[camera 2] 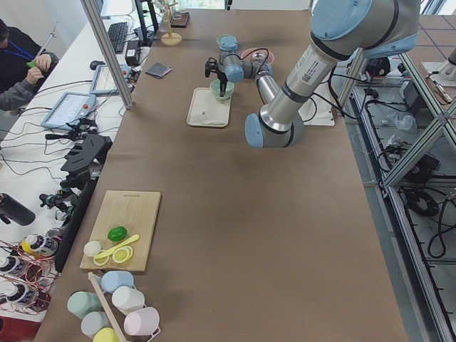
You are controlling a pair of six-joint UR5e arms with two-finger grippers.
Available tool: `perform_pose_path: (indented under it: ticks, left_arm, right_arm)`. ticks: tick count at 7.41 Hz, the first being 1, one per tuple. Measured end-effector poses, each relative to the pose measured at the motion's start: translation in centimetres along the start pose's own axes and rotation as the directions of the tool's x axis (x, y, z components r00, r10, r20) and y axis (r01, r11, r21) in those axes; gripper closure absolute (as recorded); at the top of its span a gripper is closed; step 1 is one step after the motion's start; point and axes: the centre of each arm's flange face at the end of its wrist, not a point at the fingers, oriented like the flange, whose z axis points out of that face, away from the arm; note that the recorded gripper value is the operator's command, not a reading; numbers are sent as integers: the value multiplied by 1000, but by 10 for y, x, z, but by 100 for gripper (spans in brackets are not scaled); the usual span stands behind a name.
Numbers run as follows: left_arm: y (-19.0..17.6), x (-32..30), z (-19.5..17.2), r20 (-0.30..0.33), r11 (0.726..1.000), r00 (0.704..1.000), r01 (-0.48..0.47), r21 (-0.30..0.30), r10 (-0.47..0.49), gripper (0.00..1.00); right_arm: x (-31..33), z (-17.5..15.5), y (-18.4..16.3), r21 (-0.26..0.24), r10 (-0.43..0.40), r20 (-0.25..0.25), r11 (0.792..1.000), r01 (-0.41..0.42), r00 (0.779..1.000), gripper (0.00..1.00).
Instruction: Stack green bowls together
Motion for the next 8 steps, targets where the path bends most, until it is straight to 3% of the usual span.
perform_pose_path:
  ticks: [3,5,6,8]
  left_arm:
    - [-7,-53,-61,-33,997,996,-78,-17,77,2]
    - [-16,-142,-120,23,980,980,-195,-44,197,2]
    - [-30,-198,-145,56,961,961,-268,-65,272,2]
    - [-65,-333,-184,96,898,895,-423,-125,435,2]
  right_arm:
    - [-2,-1,0,-5,0,18,1000,0,1000,0]
    - [-3,0,1,-12,17,33,1000,-16,999,0]
    - [-6,-1,0,-12,55,43,998,-55,998,0]
    - [-9,0,1,-19,106,57,994,-105,993,0]
